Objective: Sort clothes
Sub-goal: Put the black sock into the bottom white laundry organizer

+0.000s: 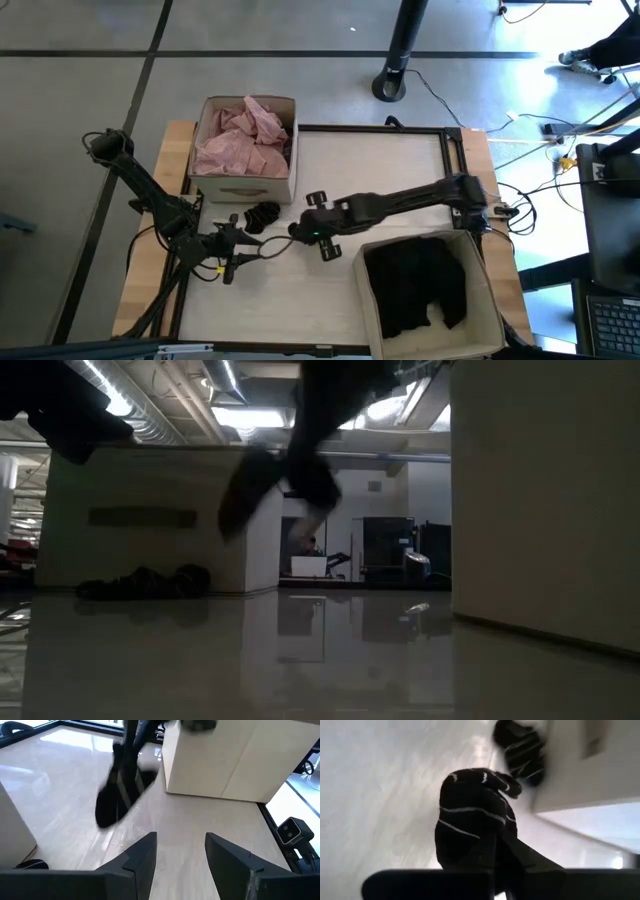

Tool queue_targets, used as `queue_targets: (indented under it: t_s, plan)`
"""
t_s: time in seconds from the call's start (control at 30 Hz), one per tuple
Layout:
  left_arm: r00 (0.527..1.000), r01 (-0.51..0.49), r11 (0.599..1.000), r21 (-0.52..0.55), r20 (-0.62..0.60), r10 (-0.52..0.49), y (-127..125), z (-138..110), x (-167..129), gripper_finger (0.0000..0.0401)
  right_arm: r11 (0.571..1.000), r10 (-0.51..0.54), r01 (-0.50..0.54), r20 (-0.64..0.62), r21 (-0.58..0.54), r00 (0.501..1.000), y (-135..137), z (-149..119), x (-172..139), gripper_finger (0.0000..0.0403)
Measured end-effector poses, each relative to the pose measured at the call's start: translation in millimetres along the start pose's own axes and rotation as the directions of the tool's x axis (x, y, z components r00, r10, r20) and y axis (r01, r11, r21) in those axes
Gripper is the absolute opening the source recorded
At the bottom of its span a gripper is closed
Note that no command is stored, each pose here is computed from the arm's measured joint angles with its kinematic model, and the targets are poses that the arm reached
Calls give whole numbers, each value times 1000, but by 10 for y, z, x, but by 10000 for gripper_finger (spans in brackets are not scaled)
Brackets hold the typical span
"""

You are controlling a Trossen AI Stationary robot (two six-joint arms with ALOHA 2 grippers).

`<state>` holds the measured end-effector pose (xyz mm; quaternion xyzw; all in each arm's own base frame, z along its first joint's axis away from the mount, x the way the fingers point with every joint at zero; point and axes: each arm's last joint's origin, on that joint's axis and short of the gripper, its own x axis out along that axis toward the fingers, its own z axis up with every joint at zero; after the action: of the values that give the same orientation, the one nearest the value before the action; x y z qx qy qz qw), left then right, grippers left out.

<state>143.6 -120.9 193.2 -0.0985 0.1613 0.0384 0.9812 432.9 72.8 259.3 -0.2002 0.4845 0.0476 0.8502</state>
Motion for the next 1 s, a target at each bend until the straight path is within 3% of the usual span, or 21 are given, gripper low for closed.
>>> queue_targets:
  t_s: [0.3, 0.47, 0.77, 1.0]
  plan:
    - [1000, 1, 1000, -8, 0, -1, -1, 0, 0, 159, 988, -155, 155, 180, 12, 971, 9, -14, -1224, 11]
    - [1000, 1, 1000, -12, -2, -2, 0, -2, 0, 159, 989, -143, 130, 223, 75, 964, 66, -176, -1746, 17]
    - [1000, 2, 1000, 2, -3, -2, 0, -2, -1, 159, 980, -77, 43, 175, 193, 982, 480, -667, -2511, 18]
    - [1000, -1, 1000, 7, -1, 1, 1, -2, 0, 159, 951, -62, 42, 54, 305, 997, 908, -995, -2753, 19]
